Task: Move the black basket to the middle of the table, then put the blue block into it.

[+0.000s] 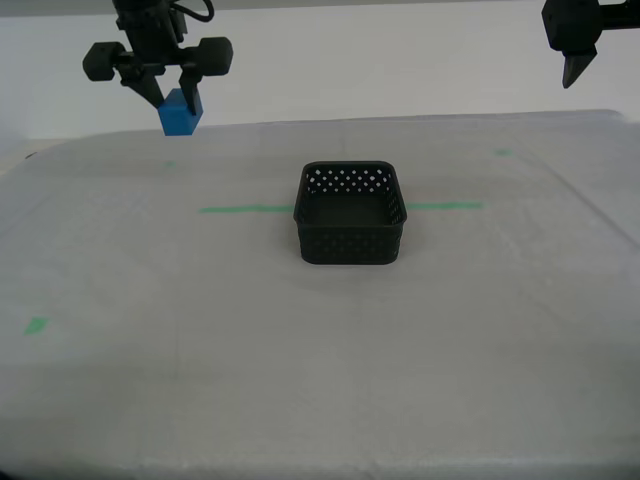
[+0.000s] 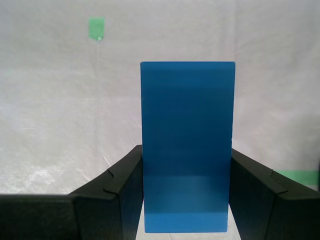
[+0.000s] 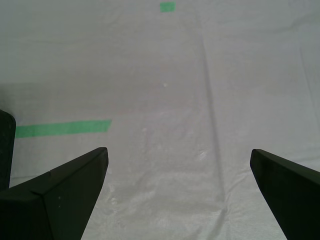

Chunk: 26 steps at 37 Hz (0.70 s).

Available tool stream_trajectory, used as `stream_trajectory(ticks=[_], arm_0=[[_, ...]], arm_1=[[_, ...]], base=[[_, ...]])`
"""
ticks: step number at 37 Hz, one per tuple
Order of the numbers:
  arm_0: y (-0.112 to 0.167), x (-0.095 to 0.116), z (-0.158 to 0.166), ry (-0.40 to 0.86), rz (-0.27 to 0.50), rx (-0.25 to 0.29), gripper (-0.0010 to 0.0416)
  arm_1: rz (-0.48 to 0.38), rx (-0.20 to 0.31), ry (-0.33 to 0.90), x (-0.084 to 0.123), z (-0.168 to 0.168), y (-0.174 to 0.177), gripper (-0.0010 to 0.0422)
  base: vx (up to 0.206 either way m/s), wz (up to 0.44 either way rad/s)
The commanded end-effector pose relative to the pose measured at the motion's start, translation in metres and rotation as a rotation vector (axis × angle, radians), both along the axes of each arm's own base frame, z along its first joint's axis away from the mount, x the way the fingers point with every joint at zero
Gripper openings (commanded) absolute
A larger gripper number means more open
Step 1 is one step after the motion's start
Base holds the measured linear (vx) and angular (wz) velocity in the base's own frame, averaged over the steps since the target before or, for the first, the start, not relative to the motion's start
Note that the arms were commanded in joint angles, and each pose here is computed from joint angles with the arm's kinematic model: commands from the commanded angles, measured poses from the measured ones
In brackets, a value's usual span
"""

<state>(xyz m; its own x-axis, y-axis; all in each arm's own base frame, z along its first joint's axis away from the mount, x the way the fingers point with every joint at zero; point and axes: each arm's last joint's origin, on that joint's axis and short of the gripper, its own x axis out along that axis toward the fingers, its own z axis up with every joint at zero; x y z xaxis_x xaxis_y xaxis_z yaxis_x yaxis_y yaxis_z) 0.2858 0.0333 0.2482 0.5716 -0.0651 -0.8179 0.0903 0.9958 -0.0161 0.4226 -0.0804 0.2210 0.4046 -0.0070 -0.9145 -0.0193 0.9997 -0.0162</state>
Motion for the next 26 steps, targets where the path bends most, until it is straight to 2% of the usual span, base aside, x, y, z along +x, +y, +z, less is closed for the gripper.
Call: stream_trajectory(ticks=[1, 10, 26], arm_0=[[0.000, 0.000, 0.000, -0.002, 0.001, 0.001, 0.0399], [0.000, 0.000, 0.000, -0.002, 0.001, 0.001, 0.0399], [0.000, 0.000, 0.000, -0.002, 0.001, 0.001, 0.0399]], arm_1=[[-0.005, 0.000, -0.005, -0.005, 0.008, -0.004, -0.0001], [-0.025, -0.009, 0.006, -0.013, 0.012, -0.022, -0.0001], [-0.080, -0.040, 0.009, -0.030, 0.014, -0.073, -0.0001]], base=[[0.000, 0.000], [0.000, 0.000], [0.000, 0.000]])
